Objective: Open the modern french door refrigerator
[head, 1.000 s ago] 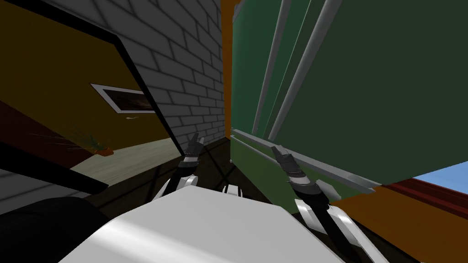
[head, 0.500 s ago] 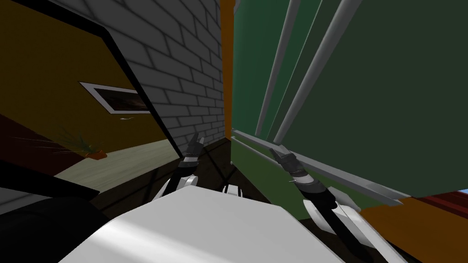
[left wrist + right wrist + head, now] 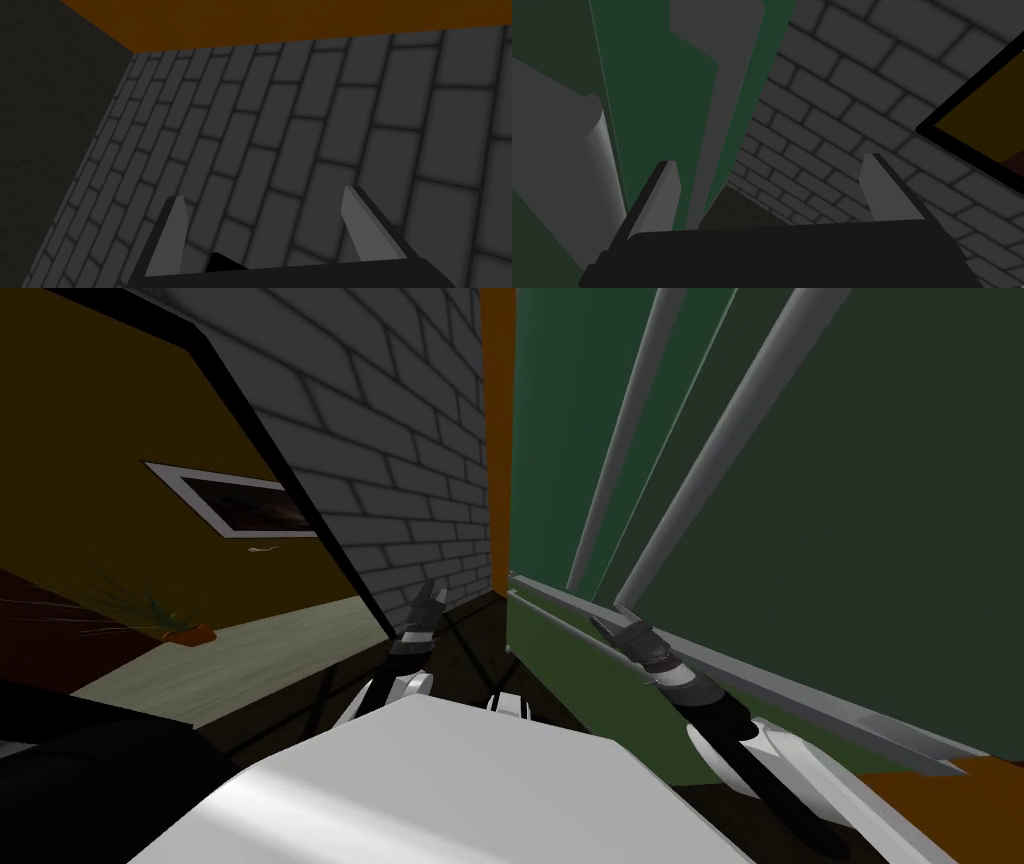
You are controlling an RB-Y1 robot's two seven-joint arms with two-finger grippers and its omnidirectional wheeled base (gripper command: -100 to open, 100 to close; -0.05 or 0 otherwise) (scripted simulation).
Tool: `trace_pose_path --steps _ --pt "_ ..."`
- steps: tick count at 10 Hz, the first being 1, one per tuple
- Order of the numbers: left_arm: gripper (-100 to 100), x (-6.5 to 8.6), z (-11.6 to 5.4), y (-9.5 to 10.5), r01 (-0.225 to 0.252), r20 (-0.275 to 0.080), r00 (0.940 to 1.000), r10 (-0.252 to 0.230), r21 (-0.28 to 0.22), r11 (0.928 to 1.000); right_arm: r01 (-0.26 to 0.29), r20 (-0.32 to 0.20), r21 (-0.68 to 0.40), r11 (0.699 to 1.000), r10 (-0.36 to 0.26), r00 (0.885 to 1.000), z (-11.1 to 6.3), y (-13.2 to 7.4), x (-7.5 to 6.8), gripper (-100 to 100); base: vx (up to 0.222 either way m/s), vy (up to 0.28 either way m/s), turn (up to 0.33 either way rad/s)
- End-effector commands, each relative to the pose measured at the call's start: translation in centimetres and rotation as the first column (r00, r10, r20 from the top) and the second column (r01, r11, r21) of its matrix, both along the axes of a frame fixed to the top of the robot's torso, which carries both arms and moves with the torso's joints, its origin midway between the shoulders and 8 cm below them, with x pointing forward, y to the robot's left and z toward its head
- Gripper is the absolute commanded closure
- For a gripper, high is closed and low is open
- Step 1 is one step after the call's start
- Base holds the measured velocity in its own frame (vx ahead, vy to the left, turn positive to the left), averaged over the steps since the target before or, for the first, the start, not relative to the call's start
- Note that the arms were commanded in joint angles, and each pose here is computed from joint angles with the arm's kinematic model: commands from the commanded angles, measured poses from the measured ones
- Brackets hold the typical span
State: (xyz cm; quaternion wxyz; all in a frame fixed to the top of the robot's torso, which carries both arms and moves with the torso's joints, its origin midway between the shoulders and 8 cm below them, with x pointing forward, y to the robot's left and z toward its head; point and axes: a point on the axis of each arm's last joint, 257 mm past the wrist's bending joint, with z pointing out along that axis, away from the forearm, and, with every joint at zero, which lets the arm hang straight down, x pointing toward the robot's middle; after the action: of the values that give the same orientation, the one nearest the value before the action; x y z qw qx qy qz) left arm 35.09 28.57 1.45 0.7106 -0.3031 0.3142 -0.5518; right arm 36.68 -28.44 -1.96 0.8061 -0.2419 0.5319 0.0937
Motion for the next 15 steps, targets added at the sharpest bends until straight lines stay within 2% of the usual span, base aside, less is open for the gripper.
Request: trace_pose_path --steps 1,3,5,7,10,11,12,13,14,15 --pt "0 0.0 0.0 0.0 0.000 0.000 1.0000 0.000 0.000 1.0000 0.037 0.025 -0.192 0.981 -0.032 0.999 -0.5 -1.1 0.6 -100 0.099 0.093 -0.034" --pt "0 0.0 0.0 0.0 0.000 0.000 1.0000 0.000 0.000 1.0000 0.068 0.052 -0.333 0.940 -0.053 0.997 -0.7 -2.1 1.2 -100 0.096 0.090 -0.032" --pt "0 0.0 0.0 0.0 0.000 0.000 1.0000 0.000 0.000 1.0000 0.098 0.084 -0.467 0.879 -0.066 0.994 -0.8 -3.3 1.8 -100 0.080 0.095 -0.033" --pt "0 0.0 0.0 0.0 0.000 0.000 1.0000 0.000 0.000 1.0000 0.126 0.118 -0.584 0.802 -0.070 0.991 -0.6 -4.3 2.4 -100 0.104 0.092 -0.028" --pt "0 0.0 0.0 0.0 0.000 0.000 1.0000 0.000 0.000 1.0000 0.167 0.163 -0.699 0.695 -0.073 0.984 -0.3 -5.8 3.2 -100 0.081 0.077 -0.025" --pt "0 0.0 0.0 0.0 0.000 0.000 1.0000 0.000 0.000 1.0000 0.185 0.183 -0.744 0.642 -0.071 0.981 0.0 -6.5 3.5 -100 0.072 0.061 -0.025" --pt "0 0.0 0.0 0.0 0.000 0.000 1.0000 0.000 0.000 1.0000 0.192 0.192 -0.763 0.617 -0.068 0.979 0.1 -6.8 3.7 -100 0.067 0.054 -0.029" --pt "0 0.0 0.0 0.0 0.000 0.000 1.0000 0.000 0.000 1.0000 0.183 0.182 -0.747 0.639 -0.069 0.981 -0.1 -6.6 3.5 -100 0.028 0.022 -0.005" --pt "0 0.0 0.0 0.0 0.000 0.000 1.0000 0.000 0.000 1.0000 0.185 0.184 -0.750 0.634 -0.068 0.981 -0.1 -6.6 3.5 -100 0.005 0.005 0.002" --pt "0 0.0 0.0 0.0 0.000 0.000 1.0000 0.000 0.000 1.0000 0.185 0.184 -0.750 0.635 -0.068 0.981 -0.1 -6.6 3.5 100 0.009 -0.003 0.000"
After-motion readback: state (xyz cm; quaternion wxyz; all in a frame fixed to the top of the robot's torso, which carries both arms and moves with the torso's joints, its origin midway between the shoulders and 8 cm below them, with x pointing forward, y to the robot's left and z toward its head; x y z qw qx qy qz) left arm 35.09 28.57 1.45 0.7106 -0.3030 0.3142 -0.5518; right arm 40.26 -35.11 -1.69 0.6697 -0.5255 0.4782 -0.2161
